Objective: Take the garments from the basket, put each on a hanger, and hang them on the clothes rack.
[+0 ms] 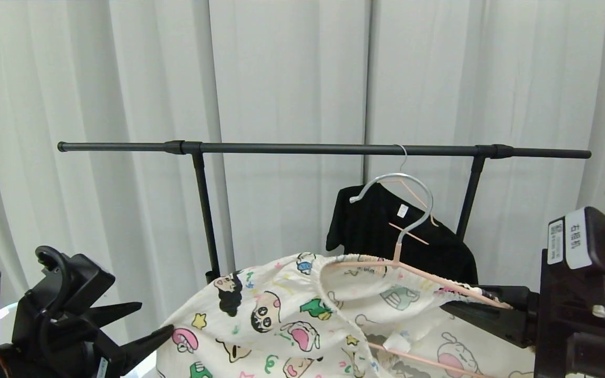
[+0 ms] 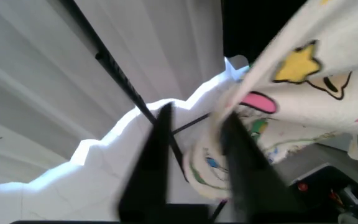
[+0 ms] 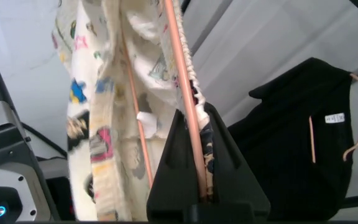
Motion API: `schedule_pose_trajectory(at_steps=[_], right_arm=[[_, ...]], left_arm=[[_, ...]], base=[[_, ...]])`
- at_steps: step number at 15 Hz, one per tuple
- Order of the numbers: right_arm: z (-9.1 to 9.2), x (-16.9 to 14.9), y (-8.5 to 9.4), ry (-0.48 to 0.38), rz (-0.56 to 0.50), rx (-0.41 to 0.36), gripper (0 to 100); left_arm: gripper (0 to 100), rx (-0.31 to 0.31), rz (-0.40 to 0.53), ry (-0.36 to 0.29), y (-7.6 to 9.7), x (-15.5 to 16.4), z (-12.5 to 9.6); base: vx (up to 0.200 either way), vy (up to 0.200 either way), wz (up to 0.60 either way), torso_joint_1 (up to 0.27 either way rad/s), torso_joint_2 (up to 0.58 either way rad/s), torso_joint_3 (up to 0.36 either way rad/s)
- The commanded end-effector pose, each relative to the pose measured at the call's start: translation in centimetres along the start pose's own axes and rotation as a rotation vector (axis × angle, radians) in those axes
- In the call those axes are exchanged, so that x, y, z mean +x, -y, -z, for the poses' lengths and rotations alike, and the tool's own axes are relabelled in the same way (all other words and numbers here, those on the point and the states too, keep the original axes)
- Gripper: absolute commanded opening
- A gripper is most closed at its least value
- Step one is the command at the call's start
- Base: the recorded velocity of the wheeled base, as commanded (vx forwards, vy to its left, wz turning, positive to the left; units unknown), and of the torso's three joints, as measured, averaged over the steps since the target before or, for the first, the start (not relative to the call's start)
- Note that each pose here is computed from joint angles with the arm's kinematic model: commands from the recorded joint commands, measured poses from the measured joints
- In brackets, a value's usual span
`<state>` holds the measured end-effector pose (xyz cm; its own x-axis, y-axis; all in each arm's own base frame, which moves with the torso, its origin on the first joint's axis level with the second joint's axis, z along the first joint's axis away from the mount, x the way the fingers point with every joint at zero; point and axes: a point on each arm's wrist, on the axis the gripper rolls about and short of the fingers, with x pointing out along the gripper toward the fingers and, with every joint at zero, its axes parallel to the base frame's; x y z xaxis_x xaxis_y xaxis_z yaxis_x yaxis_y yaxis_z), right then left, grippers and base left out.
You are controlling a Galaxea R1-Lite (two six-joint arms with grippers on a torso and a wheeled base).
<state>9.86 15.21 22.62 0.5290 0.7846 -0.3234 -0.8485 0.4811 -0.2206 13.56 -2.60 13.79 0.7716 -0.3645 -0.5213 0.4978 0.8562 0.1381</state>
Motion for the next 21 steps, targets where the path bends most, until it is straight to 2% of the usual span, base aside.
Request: schedule_pose_trajectory(at_steps=[1, 6, 8, 9, 11, 13, 15, 16, 18, 21], right_arm=[[0.6, 0.1, -0.1, -0.020, -0.004, 0.009, 0], [2.5, 0.1, 0.4, -0.056, 0.041, 0.069, 0], [3.0, 0.1, 1.2, -0.081, 0.094, 0.138, 0], [3.3, 0.2, 1.8, -0.099, 0.137, 0.182, 0], [3.7, 1.2, 2.6, -0.148, 0.211, 0.252, 0], [4.1, 3.6, 3.9, -0.217, 0.327, 0.315, 0], [4.3, 5.4, 5.4, -0.263, 0.449, 0.351, 0], [3.8, 6.1, 5.7, -0.247, 0.459, 0.383, 0], [2.7, 7.3, 6.2, -0.216, 0.460, 0.402, 0], [1.0, 8.7, 7.2, -0.168, 0.466, 0.402, 0]], left_arm=[[100, 0.016, 0.010, 0.037, 0.4, -0.6, -0.2], [100, 0.018, -0.002, 0.099, 0.4, -1.4, -1.1], [100, -0.037, -0.014, 0.158, -0.1, -1.7, -3.0], [100, -0.056, -0.027, 0.184, -0.4, -1.7, -4.0], [100, -0.045, -0.072, 0.192, -0.8, -1.7, -4.6], [100, 0.001, -0.119, 0.171, -1.1, -1.0, -4.6], [100, 0.020, -0.146, 0.180, -1.3, -0.4, -4.9], [100, 0.051, -0.160, 0.176, -1.4, -0.1, -4.9], [100, 0.073, -0.185, 0.160, -1.5, 0.0, -4.7], [100, 0.073, -0.191, 0.168, -1.5, -0.1, -4.9]], base=[[0.000, 0.000, 0.00, 0.000, 0.00, 0.000], [0.000, 0.000, 0.00, 0.000, 0.00, 0.000], [0.000, 0.000, 0.00, 0.000, 0.00, 0.000], [0.000, 0.000, 0.00, 0.000, 0.00, 0.000], [0.000, 0.000, 0.00, 0.000, 0.00, 0.000], [0.000, 0.000, 0.00, 0.000, 0.00, 0.000], [0.000, 0.000, 0.00, 0.000, 0.00, 0.000], [0.000, 0.000, 0.00, 0.000, 0.00, 0.000], [0.000, 0.000, 0.00, 0.000, 0.00, 0.000], [0.000, 0.000, 0.00, 0.000, 0.00, 0.000]])
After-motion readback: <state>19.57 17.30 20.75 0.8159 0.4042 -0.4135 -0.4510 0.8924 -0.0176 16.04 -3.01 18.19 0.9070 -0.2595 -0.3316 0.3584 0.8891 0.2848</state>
